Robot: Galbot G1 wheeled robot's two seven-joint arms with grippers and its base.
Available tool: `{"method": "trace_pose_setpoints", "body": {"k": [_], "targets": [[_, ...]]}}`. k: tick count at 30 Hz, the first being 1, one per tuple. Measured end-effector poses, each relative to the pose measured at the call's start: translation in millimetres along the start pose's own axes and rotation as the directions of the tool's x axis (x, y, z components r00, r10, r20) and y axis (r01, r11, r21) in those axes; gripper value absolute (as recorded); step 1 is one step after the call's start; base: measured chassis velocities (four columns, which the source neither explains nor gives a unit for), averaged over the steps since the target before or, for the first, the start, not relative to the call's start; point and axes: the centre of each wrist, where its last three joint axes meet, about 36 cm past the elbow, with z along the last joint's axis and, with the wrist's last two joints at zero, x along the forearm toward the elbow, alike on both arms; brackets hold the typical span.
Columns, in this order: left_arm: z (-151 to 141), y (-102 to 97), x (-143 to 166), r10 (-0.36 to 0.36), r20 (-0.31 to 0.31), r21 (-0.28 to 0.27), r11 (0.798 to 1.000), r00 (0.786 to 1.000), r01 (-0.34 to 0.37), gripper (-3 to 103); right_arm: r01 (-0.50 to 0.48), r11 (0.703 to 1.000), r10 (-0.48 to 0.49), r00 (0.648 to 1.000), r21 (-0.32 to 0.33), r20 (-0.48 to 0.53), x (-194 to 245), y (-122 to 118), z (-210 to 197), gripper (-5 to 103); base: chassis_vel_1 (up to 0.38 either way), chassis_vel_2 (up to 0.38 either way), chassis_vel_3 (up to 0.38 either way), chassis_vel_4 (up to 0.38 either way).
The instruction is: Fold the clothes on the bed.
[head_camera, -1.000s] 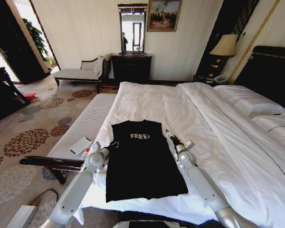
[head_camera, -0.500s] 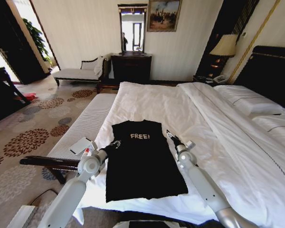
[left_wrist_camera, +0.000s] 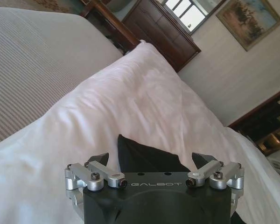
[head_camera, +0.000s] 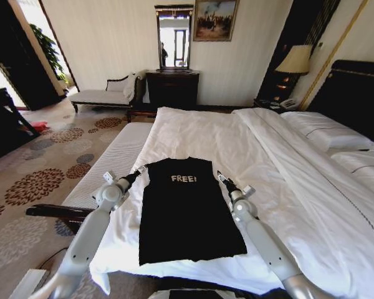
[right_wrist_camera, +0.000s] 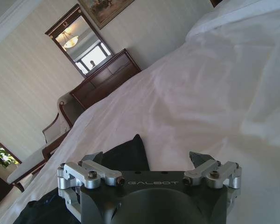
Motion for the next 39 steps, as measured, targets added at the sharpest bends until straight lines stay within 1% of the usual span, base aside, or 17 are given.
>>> {"method": "trace_pose_setpoints", "body": {"k": [1,2,4,7,8,11,16,22,30,31,32,35,39], "targets": [[-2.0,3.2,-11.5,-0.015,-0.003,0.009,1.0,1.0,0.015,100,0.0,1.0,0.0,1.0,0.0,-0.001,0.3,0.0,0.3,100,0.0,0.0,0.0,0.0],[-2.0,3.2,-11.5,-0.015,-0.003,0.009,1.0,1.0,0.015,100,0.0,1.0,0.0,1.0,0.0,-0.001,0.3,0.0,0.3,100,0.0,0.0,0.0,0.0],[-1.9,8.8,-31.1,-0.039,-0.017,0.023,0.999,0.999,0.039,100,0.0,1.0,0.0,1.0,0.0,-0.002,0.9,-0.2,0.7,100,0.0,0.0,0.0,0.0],[7.2,12.0,-59.0,-0.056,-0.05,0.029,0.998,0.997,0.057,100,-0.001,1.0,0.001,1.0,0.001,-0.003,1.7,-1.0,0.5,100,0.0,0.0,0.0,0.0],[7.2,12.0,-59.0,-0.056,-0.05,0.029,0.998,0.997,0.057,100,-0.001,1.0,0.001,1.0,0.001,-0.003,1.7,-1.0,0.5,100,0.0,0.0,0.0,0.0],[18.1,6.5,-80.1,-0.047,-0.066,0.025,0.998,0.997,0.049,100,0.0,1.0,0.0,1.0,0.004,-0.005,1.6,-1.1,0.0,100,0.0,0.0,0.0,0.0],[22.6,3.2,-95.4,-0.042,-0.057,0.019,0.999,0.998,0.043,100,0.014,1.0,-0.014,1.0,0.007,-0.012,-2.5,4.6,0.3,100,0.0,0.0,0.0,0.0],[20.1,9.8,-107.7,-0.075,-0.037,-0.008,0.997,0.997,0.074,100,0.035,0.999,-0.035,0.999,0.008,-0.025,-8.7,14.8,3.6,100,0.0,0.0,0.0,0.0],[9.7,22.9,-109.6,-0.119,-0.016,-0.051,0.992,0.993,0.118,100,0.064,0.998,-0.064,0.997,0.007,-0.038,-18.8,30.4,8.4,100,0.0,0.0,0.0,0.0],[8.5,25.3,-109.5,-0.126,-0.012,-0.057,0.991,0.992,0.125,102,0.068,0.998,-0.068,0.997,0.007,-0.04,-19.9,32.4,9.0,100,0.0,0.0,0.0,0.0],[7.3,27.2,-109.4,-0.13,-0.008,-0.061,0.99,0.991,0.13,100,0.073,0.997,-0.073,0.996,0.006,-0.042,-21.0,35.0,9.7,100,0.0,0.0,0.0,0.0],[5.6,29.3,-109.6,-0.132,-0.002,-0.065,0.989,0.991,0.132,98,0.08,0.997,-0.079,0.996,0.005,-0.044,-22.2,38.0,10.5,100,0.0,0.0,0.0,0.0],[6.1,26.0,-111.4,-0.125,-0.002,-0.07,0.99,0.992,0.124,98,0.082,0.997,-0.081,0.996,0.006,-0.045,-22.2,39.1,10.7,100,0.0,0.0,0.0,0.0]]}}
